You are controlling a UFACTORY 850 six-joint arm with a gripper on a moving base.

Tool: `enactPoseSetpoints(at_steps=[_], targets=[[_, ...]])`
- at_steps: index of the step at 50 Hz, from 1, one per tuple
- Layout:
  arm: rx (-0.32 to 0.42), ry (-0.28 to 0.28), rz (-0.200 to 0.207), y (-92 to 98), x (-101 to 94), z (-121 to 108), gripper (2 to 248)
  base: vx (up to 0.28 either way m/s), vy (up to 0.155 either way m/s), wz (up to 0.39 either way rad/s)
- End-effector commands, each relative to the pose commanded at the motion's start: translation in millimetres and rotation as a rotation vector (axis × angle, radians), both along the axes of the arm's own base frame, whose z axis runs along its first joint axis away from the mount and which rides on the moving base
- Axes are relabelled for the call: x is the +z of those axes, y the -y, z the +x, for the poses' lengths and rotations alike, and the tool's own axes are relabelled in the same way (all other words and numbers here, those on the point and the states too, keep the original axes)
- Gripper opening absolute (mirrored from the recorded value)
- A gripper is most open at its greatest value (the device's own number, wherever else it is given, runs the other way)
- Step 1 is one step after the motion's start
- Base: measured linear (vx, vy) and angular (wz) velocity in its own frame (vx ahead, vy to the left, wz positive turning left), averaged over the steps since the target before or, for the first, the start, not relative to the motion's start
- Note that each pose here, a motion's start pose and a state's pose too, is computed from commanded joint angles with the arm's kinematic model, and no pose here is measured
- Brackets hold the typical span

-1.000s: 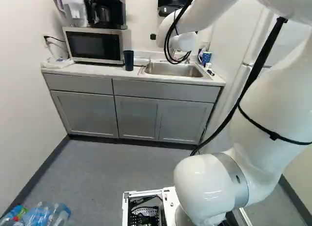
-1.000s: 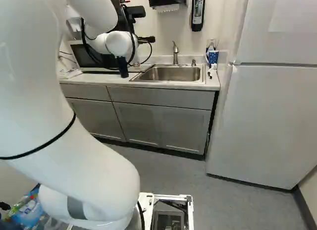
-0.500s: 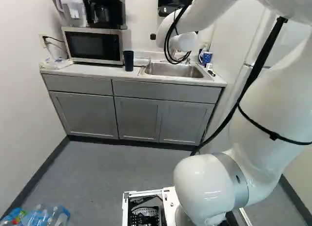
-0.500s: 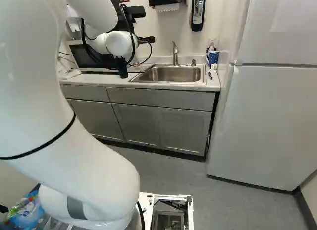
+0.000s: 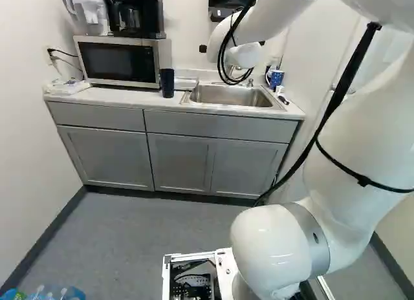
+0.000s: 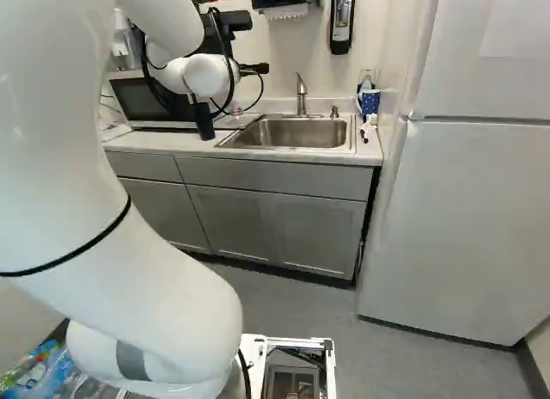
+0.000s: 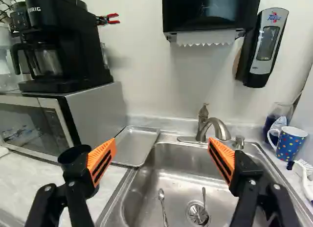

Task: Rinse the cup and place it in the tray

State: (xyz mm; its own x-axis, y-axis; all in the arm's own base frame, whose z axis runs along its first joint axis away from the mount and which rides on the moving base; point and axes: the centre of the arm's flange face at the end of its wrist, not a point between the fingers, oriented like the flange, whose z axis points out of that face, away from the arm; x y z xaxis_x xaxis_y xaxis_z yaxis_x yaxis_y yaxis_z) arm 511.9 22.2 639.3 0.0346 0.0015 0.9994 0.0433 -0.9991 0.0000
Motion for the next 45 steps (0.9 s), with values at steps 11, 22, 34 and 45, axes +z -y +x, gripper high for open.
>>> enactPoseSetpoints(at_steps=[11, 22, 34, 45], targets=[[0.0, 0.0, 0.0, 0.0, 0.0, 0.0, 247, 0.122, -0.076, 0.001], [0.0, 0.0, 0.0, 0.0, 0.0, 0.0, 247, 0.125, -0.084, 0.006], [0.0, 0.0, 0.0, 0.0, 0.0, 0.0, 247, 0.095, -0.063, 0.076], [0.0, 0.0, 0.0, 0.0, 0.0, 0.0, 247, 0.088, -0.051, 0.135]])
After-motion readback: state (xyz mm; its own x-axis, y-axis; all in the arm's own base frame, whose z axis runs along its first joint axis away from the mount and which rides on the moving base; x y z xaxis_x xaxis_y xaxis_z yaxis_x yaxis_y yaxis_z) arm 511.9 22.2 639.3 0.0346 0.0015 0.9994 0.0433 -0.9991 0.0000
